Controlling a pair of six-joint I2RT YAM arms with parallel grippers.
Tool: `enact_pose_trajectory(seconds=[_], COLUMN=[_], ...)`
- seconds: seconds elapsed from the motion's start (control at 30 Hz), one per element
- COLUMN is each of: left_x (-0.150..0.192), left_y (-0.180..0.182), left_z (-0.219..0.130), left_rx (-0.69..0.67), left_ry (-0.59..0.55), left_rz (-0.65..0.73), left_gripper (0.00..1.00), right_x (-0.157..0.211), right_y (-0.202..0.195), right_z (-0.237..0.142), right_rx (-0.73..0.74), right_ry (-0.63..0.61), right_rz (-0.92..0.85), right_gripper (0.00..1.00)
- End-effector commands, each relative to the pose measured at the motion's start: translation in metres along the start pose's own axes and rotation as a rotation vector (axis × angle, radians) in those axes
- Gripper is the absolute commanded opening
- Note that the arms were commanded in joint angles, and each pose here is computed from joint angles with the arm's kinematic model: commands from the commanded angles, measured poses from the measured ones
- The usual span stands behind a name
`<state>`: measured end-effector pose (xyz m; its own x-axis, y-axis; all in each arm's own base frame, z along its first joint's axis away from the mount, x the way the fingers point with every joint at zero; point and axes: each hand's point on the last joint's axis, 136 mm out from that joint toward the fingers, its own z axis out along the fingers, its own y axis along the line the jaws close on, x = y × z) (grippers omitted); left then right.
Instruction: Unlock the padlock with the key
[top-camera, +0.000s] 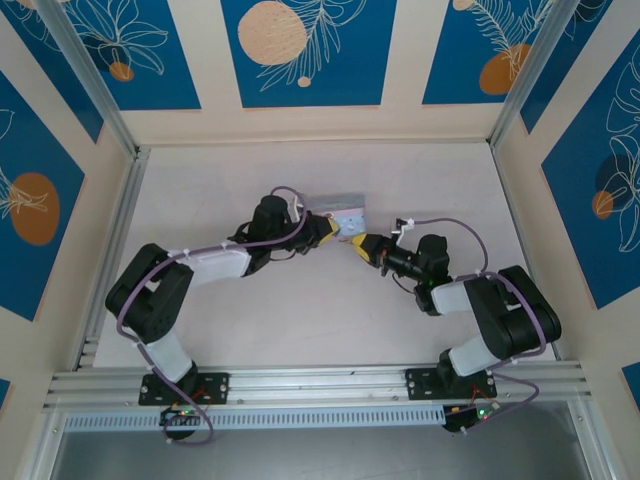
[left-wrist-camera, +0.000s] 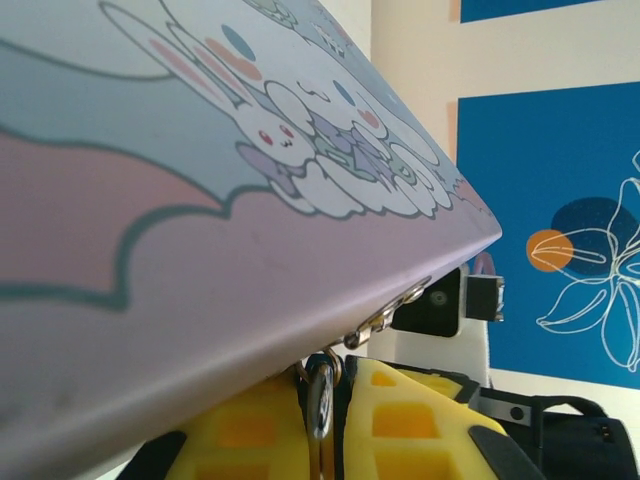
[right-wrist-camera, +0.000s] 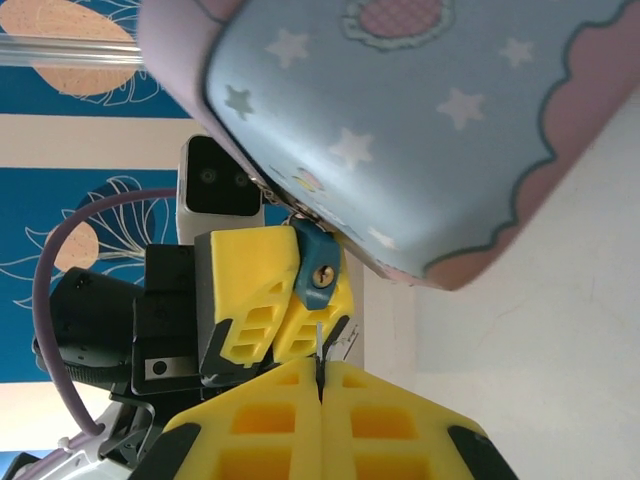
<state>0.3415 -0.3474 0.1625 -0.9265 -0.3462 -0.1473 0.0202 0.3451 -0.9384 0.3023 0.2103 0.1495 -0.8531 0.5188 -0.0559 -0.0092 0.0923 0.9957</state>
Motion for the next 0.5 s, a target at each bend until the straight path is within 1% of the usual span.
enact_pose_trajectory(seconds=[0.0, 0.23, 0.47], left_x=[-0.0134, -0.0141, -0.0127], left_y=[-0.0523, -0.0525, -0.0453], left_z=[-0.017, -0.019, -0.0197], left_rx=[0.161, 0.168, 0.16], left_ry=[-0.042, -0.044, -0.046], left_rz=[0.073, 0.055, 0.043], left_gripper=[0.0, 0.0, 0.0], right_x=[-0.0015, -0.0011, -0.0038], right_y=[0.0132, 0.0125, 0.0121], right_z=[0.007, 0.0138, 0.0161], right_rx=[-0.049, -0.054, -0.053], right_ry=[0.009, 0.01, -0.008], right_rz=[-0.014, -0.005, 0.006], right_gripper=[0.0, 0.0, 0.0])
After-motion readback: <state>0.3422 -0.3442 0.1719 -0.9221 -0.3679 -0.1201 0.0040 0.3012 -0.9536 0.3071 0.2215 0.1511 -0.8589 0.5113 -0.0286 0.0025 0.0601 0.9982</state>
